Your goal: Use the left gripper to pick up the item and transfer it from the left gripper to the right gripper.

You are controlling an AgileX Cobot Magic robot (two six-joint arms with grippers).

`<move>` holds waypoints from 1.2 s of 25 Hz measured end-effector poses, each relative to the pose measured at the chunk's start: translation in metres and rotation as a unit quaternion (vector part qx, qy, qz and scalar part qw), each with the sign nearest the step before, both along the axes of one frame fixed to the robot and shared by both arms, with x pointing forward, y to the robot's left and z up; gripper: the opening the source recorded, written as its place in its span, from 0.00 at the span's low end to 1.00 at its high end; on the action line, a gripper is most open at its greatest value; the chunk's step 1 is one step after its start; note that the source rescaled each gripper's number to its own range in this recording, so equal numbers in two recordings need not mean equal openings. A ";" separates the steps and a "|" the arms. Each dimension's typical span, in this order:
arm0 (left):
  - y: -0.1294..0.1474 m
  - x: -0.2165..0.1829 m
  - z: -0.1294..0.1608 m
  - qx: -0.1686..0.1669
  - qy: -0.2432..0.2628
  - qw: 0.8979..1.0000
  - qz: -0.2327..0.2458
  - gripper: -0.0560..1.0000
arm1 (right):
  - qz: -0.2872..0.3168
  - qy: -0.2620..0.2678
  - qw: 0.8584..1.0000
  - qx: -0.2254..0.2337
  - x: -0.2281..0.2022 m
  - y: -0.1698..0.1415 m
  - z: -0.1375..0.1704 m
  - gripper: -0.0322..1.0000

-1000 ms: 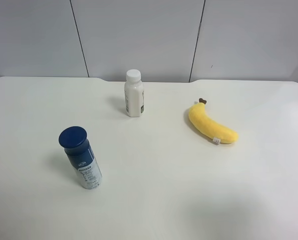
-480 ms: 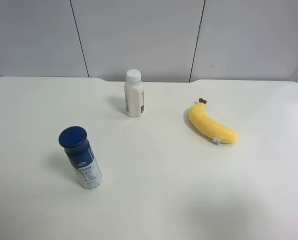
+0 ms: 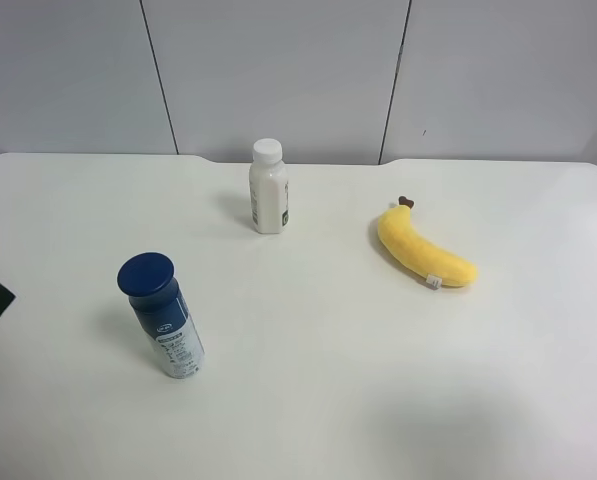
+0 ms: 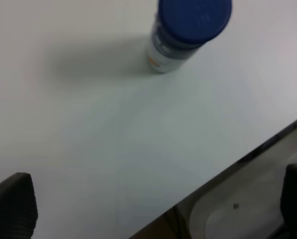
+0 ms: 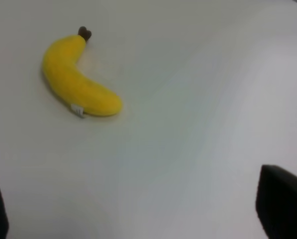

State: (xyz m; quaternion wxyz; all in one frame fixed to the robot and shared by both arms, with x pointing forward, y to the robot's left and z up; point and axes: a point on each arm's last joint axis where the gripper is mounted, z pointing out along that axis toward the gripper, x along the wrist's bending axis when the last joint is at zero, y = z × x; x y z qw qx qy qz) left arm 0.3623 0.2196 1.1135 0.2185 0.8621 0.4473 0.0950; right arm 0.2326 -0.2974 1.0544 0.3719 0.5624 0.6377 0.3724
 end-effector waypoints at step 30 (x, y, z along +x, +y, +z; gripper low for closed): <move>-0.112 0.052 -0.038 0.109 0.002 0.986 -0.125 1.00 | 0.000 0.000 1.000 0.000 0.000 0.000 0.000 1.00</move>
